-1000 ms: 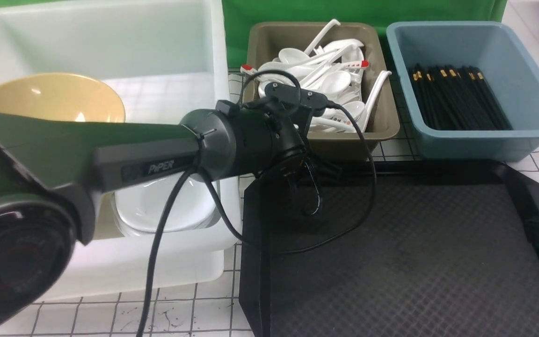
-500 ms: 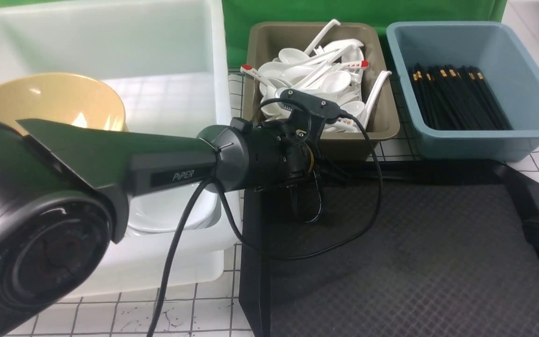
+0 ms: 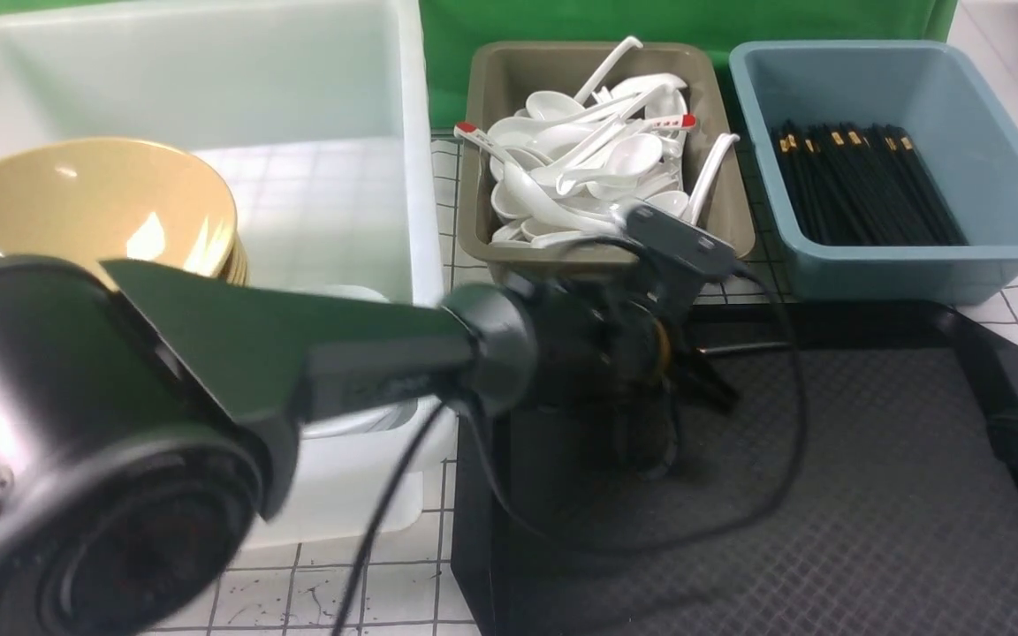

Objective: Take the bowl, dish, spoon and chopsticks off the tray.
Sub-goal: Use the right arm to grab a chopstick

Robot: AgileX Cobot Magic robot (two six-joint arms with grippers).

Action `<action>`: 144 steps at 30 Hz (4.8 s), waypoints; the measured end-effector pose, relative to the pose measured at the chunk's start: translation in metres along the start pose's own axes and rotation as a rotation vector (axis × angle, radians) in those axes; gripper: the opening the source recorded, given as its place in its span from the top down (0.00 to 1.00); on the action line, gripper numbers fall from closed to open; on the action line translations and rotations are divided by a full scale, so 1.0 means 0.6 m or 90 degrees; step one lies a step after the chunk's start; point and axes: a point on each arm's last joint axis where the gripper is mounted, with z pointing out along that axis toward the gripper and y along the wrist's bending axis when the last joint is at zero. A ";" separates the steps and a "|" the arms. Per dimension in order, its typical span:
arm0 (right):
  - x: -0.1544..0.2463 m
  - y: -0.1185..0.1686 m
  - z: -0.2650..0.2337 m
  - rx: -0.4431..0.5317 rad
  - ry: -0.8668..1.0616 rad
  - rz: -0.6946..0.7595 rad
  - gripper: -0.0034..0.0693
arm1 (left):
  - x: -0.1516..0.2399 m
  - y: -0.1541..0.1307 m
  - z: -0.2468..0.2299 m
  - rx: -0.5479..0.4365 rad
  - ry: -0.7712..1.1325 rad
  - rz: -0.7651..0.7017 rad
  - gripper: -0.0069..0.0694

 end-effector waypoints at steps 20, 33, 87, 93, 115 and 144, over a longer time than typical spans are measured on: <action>0.000 0.000 0.000 0.000 -0.001 0.002 0.89 | -0.033 0.012 0.011 0.002 0.074 -0.063 0.92; -0.001 0.003 0.000 -0.011 -0.005 0.037 0.89 | -0.053 -0.072 -0.090 0.109 0.154 0.005 0.92; -0.007 0.069 0.323 0.050 0.519 0.116 0.85 | 0.328 0.128 -0.665 0.077 -0.180 -0.203 0.92; -0.006 0.062 0.255 0.061 0.462 0.176 0.64 | 0.328 0.107 -0.594 0.078 -0.054 -0.186 0.92; 0.017 -0.006 0.235 0.197 0.487 0.309 0.31 | 0.300 0.099 -0.550 0.057 -0.033 -0.018 0.92; 0.004 0.030 0.162 0.054 0.502 0.167 0.84 | 0.293 0.097 -0.551 0.067 -0.063 -0.021 0.92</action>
